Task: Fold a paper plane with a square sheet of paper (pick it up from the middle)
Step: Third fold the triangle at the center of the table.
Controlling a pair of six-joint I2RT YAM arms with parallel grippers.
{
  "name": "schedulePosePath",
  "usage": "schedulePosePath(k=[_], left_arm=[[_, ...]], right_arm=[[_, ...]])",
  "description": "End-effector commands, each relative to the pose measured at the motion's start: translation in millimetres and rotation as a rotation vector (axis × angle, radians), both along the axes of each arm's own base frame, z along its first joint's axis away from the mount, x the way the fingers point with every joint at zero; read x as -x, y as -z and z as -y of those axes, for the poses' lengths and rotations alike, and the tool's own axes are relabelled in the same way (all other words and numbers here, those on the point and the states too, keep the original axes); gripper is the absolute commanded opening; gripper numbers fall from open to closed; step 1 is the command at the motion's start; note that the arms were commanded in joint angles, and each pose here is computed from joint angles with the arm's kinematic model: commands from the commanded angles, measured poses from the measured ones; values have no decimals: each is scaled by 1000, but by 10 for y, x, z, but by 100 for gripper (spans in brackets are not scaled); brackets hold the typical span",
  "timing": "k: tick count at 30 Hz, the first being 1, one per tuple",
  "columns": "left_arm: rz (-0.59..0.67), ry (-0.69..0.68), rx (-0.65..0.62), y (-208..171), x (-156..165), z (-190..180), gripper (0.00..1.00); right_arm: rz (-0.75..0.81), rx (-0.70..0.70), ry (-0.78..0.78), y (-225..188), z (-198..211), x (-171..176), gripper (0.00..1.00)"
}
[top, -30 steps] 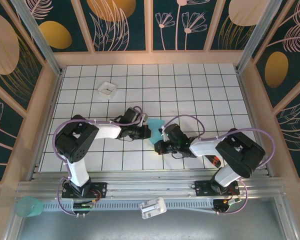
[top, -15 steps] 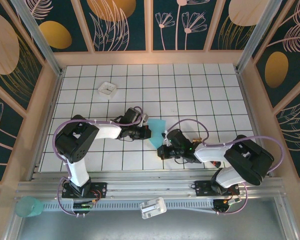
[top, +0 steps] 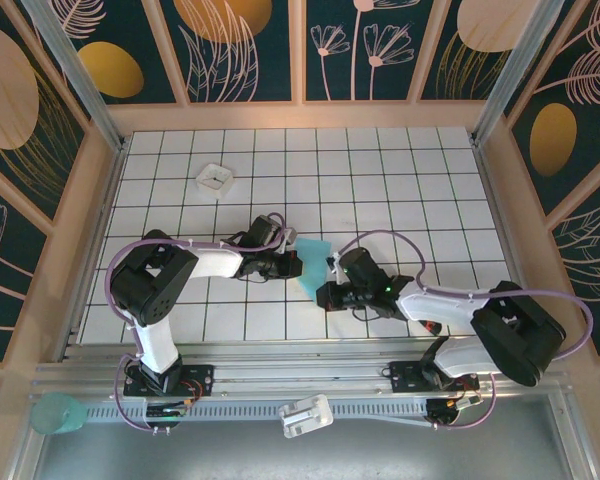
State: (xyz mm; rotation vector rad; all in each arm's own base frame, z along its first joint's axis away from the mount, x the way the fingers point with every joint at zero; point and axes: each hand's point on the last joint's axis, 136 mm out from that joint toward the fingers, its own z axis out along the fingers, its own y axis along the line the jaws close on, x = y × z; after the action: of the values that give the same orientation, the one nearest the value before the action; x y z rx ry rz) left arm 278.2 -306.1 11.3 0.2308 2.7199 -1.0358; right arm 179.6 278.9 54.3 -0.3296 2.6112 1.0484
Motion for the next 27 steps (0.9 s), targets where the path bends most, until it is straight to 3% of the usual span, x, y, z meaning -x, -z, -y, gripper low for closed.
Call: schedulePosePath(k=[1,10,20,27], left_arm=[[-118,-36,-205,519,233,-393,0],[-115,-36,-197,492,220,-377,0],[-95,-36,-132,334,137,-248,0],[-22,-58,29,-203,-32,-13,23]], right_arm=[[28,-35,-32,-84,-150,-122,0],[-41,31,-23,309,-68,-146,0],[-136,127,12,747,228,82,0],[-167,163,36,863,332,147,0]])
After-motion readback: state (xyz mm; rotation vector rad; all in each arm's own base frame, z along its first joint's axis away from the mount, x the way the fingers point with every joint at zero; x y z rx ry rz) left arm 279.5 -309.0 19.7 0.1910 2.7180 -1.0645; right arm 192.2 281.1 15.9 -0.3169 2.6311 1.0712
